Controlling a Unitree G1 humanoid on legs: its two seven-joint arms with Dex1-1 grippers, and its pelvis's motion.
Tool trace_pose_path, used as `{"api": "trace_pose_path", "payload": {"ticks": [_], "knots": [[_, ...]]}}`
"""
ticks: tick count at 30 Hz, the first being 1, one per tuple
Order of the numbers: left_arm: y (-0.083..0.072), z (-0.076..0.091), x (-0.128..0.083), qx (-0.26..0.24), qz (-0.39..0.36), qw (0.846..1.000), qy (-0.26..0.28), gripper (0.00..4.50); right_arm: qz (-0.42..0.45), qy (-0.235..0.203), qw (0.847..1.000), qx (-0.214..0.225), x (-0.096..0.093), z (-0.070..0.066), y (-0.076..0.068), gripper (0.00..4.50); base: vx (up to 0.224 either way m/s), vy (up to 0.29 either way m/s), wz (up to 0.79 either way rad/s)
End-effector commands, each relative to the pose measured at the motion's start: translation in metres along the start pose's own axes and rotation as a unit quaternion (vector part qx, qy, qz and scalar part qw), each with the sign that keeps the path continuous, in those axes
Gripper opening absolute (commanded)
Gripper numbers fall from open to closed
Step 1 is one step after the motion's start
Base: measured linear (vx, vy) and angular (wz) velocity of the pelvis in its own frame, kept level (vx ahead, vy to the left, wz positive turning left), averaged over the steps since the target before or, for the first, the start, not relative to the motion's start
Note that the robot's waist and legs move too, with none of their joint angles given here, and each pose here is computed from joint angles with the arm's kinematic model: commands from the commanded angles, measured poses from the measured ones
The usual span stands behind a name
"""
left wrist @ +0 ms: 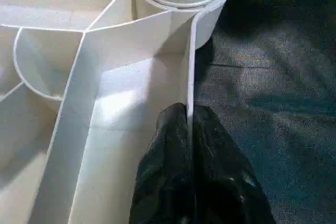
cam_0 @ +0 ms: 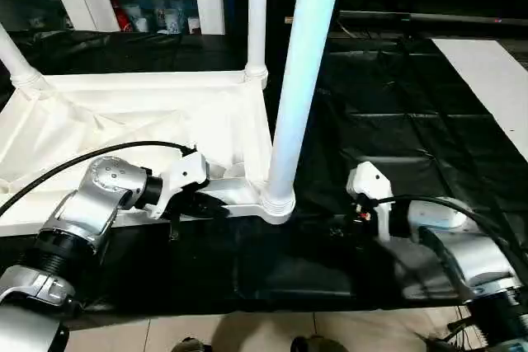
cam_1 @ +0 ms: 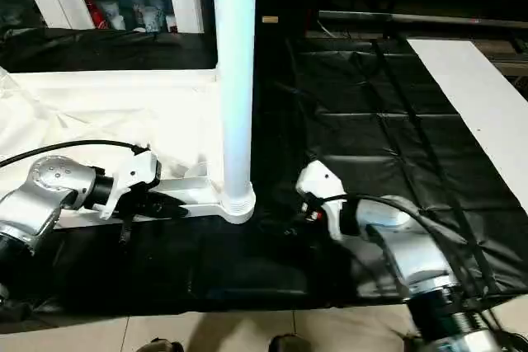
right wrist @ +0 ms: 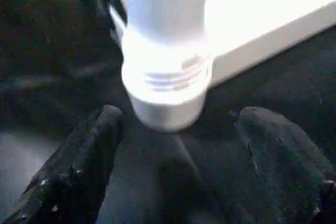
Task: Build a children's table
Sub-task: Rotate table base, then rotate leg to tighten
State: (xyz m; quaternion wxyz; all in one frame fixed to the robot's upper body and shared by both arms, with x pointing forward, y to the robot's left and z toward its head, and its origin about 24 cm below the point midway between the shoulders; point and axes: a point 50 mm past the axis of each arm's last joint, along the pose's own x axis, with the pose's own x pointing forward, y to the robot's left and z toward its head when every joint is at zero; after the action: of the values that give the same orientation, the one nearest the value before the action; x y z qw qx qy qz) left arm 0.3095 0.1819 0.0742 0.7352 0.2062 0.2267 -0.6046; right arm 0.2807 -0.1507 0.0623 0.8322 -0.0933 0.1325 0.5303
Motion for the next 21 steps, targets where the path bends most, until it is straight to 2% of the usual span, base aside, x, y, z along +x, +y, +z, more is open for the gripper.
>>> {"api": "trace_pose_path", "payload": {"ticks": [1,8,15,21], "knots": [[-0.005,-0.011,0.011,-0.043,0.007,0.999,0.0,0.03,-0.012,-0.016,1.0,0.005,0.0,0.006,-0.002,3.89,0.0,0.0,0.0],[-0.011,-0.001,0.024,-0.04,-0.005,0.999,-0.023,0.03,-0.016,-0.038,0.999,-0.001,0.017,0.009,0.003,3.89,0.0,0.0,0.0],[-0.011,0.002,0.029,-0.034,-0.003,0.999,-0.023,0.03,-0.058,-0.027,0.998,-0.016,0.031,0.008,-0.006,3.89,0.0,0.0,0.0],[-0.011,0.003,0.029,-0.035,0.001,0.999,-0.021,0.03,-0.07,-0.025,0.997,-0.011,0.039,0.008,-0.01,3.89,0.0,0.0,0.0]]}}
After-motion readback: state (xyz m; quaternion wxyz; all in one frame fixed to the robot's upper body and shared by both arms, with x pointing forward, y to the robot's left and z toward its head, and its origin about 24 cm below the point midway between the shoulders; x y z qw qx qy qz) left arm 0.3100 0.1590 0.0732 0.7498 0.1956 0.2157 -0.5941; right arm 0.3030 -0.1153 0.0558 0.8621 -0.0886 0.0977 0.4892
